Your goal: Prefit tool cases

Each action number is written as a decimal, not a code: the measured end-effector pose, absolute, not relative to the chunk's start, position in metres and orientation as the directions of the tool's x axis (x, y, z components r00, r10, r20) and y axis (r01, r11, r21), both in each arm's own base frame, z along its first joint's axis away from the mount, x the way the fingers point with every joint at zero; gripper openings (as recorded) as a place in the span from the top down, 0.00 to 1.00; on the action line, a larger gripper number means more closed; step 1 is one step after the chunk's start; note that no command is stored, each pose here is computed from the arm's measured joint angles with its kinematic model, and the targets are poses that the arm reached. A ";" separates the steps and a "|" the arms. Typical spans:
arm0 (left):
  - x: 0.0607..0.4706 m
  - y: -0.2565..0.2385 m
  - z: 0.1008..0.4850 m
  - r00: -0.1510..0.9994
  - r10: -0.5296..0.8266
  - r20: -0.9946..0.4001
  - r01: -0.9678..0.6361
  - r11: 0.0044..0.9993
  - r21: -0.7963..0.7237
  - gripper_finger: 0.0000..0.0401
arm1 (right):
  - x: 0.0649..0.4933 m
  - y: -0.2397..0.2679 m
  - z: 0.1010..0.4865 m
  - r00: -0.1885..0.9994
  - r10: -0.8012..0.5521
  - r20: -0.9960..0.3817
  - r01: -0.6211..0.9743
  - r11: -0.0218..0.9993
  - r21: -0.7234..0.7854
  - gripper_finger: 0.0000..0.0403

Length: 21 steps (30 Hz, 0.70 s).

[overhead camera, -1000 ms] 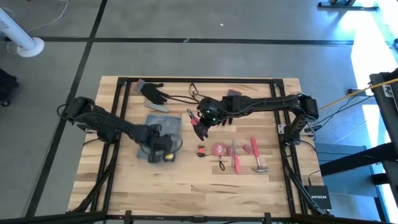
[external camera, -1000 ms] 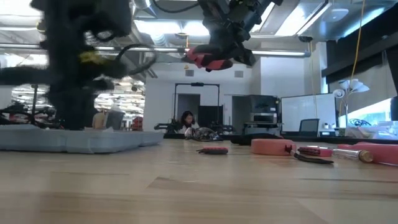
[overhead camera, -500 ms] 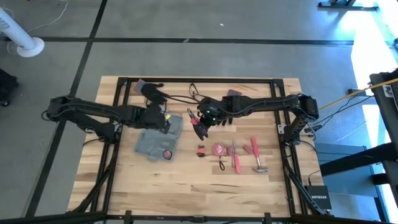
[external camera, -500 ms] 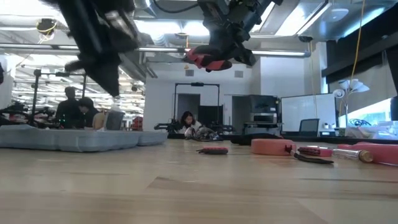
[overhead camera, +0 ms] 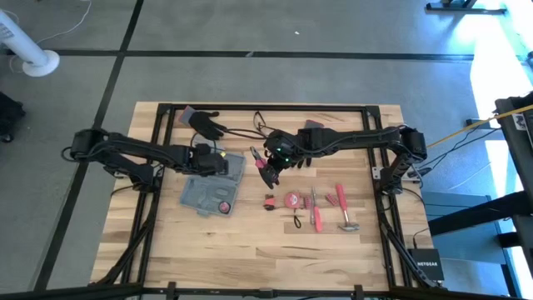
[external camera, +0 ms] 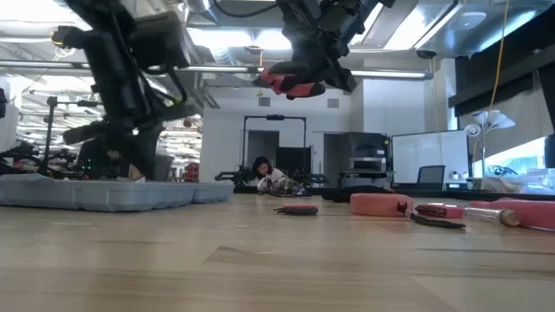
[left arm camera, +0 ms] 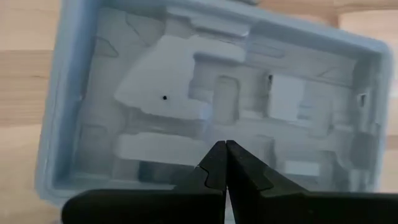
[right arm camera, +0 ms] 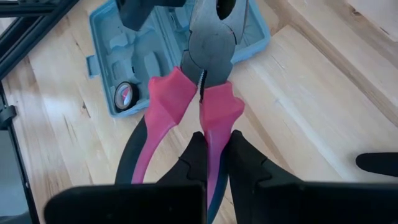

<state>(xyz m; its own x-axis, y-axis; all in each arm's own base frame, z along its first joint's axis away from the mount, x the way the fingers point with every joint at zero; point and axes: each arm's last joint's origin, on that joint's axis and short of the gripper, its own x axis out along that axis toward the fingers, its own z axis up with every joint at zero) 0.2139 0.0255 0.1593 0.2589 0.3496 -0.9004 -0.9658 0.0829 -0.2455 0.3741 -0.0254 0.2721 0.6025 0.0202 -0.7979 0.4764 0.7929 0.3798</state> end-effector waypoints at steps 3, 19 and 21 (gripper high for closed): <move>0.214 0.028 0.155 0.242 0.349 -0.905 -0.970 0.088 -0.226 1.00 | 0.374 -0.025 0.272 0.604 0.020 -0.797 0.476 0.793 0.381 0.94; 0.239 0.034 0.127 0.286 0.245 -0.926 -0.859 0.494 -0.135 1.00 | 0.374 -0.025 0.272 0.606 0.019 -0.796 0.497 0.771 0.397 0.94; 0.242 0.029 0.126 0.312 0.218 -0.925 -0.772 0.625 -0.113 1.00 | 0.375 -0.025 0.272 0.608 0.019 -0.794 0.505 0.763 0.405 0.94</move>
<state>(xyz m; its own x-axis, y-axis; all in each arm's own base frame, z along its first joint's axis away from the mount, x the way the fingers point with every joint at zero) 0.2416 0.0291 0.1262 0.3117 0.2177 -0.9249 -0.7723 0.6251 -0.1131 0.3746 -0.0253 0.2725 0.6079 0.0189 -0.7938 0.5046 0.7627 0.4046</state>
